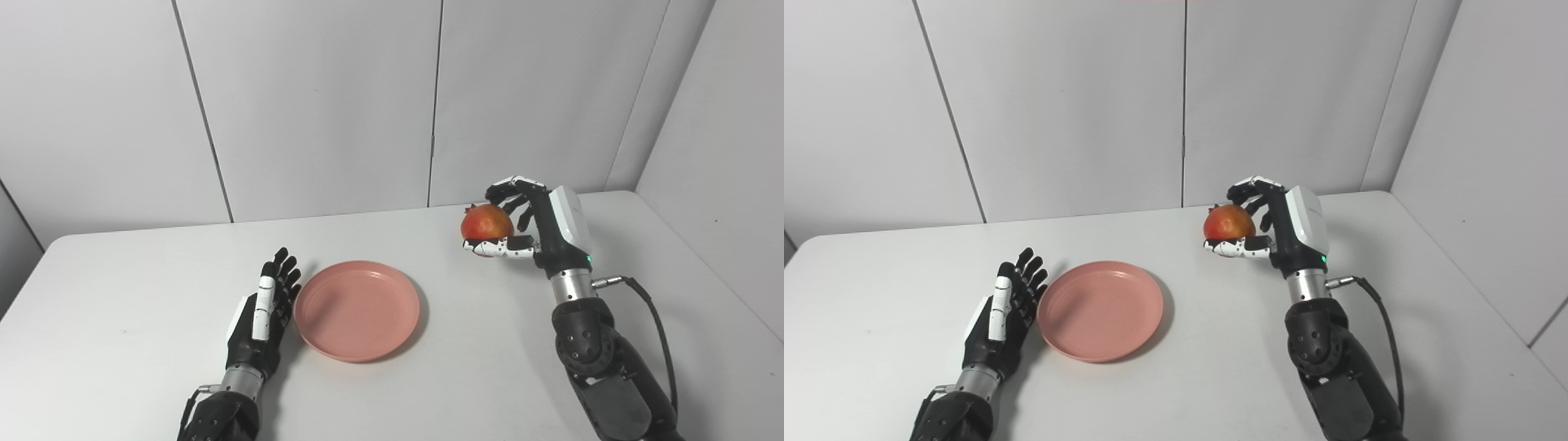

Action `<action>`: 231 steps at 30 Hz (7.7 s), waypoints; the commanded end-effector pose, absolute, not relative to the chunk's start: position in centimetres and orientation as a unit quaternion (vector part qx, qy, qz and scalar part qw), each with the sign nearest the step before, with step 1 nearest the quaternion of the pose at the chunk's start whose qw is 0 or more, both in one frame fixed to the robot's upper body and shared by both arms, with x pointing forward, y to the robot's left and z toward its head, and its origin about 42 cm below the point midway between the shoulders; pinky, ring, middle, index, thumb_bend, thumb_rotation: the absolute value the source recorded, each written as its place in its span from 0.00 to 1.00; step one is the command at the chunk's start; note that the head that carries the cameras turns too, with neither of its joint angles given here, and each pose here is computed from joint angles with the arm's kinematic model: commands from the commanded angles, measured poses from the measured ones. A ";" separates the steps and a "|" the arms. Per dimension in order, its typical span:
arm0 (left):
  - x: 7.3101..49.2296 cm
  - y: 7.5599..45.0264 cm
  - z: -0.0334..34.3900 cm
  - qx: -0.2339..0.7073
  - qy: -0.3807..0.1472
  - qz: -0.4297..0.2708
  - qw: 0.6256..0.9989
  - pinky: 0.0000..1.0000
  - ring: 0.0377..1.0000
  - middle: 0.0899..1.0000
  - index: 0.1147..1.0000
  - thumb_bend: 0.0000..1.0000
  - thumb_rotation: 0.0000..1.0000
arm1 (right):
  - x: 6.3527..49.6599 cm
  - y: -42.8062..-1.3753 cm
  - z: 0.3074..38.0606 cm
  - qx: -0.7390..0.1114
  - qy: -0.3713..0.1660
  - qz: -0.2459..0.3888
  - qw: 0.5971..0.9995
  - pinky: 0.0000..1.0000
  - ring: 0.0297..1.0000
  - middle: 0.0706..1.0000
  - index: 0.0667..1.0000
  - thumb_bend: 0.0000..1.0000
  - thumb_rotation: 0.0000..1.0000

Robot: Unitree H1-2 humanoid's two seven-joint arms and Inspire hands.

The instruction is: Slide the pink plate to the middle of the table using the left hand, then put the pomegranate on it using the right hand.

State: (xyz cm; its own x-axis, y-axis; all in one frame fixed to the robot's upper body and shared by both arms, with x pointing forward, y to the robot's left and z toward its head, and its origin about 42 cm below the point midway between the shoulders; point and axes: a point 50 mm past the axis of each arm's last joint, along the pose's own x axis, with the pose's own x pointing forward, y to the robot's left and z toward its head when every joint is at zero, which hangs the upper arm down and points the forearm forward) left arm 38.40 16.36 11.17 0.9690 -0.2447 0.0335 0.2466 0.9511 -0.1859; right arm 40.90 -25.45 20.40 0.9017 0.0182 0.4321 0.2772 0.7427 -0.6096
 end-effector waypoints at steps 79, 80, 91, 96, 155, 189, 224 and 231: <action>37.9 13.7 12.6 -0.074 -0.025 -0.123 0.989 0.92 0.96 0.96 0.96 0.58 1.00 | 42.2 -10.8 16.1 -0.399 -0.263 0.154 0.865 0.32 0.37 0.43 0.49 0.51 0.00; 37.9 13.7 12.7 -0.075 -0.025 -0.123 0.989 0.92 0.96 0.96 0.96 0.58 1.00 | 42.2 -10.8 16.1 -0.400 -0.263 0.154 0.865 0.30 0.37 0.41 0.49 0.51 0.00; 37.9 13.6 12.7 -0.077 -0.026 -0.125 0.989 0.93 0.96 0.96 0.96 0.57 1.00 | 41.6 -11.3 16.6 -0.411 -0.278 0.168 0.852 0.56 0.60 0.57 0.46 0.51 0.12; 38.1 13.7 12.5 -0.084 -0.023 -0.128 0.988 0.97 0.98 0.98 0.97 0.59 1.00 | 41.0 -11.7 17.0 -0.403 -0.266 0.178 0.858 0.71 0.79 0.79 0.75 0.69 0.58; 38.5 16.2 12.6 0.034 -0.075 -0.091 0.992 1.00 1.00 1.00 1.00 0.64 1.00 | 38.6 -17.4 14.1 -0.057 -0.120 0.080 0.988 1.00 1.00 1.00 1.00 0.75 0.98; 36.6 15.1 13.9 -0.024 -0.063 -0.112 0.991 1.00 1.00 1.00 1.00 0.67 1.00 | 35.1 -18.2 13.6 0.037 -0.083 0.056 0.994 1.00 1.00 1.00 1.00 0.73 0.95; 35.5 18.0 12.0 -0.042 -0.040 -0.101 0.993 1.00 1.00 1.00 1.00 0.63 1.00 | 36.4 -16.7 12.6 0.029 -0.093 0.053 0.994 1.00 1.00 1.00 1.00 0.77 0.94; 35.4 17.6 12.3 -0.052 -0.041 -0.106 0.992 1.00 1.00 1.00 1.00 0.62 1.00 | 35.8 -17.1 12.7 0.025 -0.085 0.049 0.995 1.00 1.00 1.00 1.00 0.76 0.92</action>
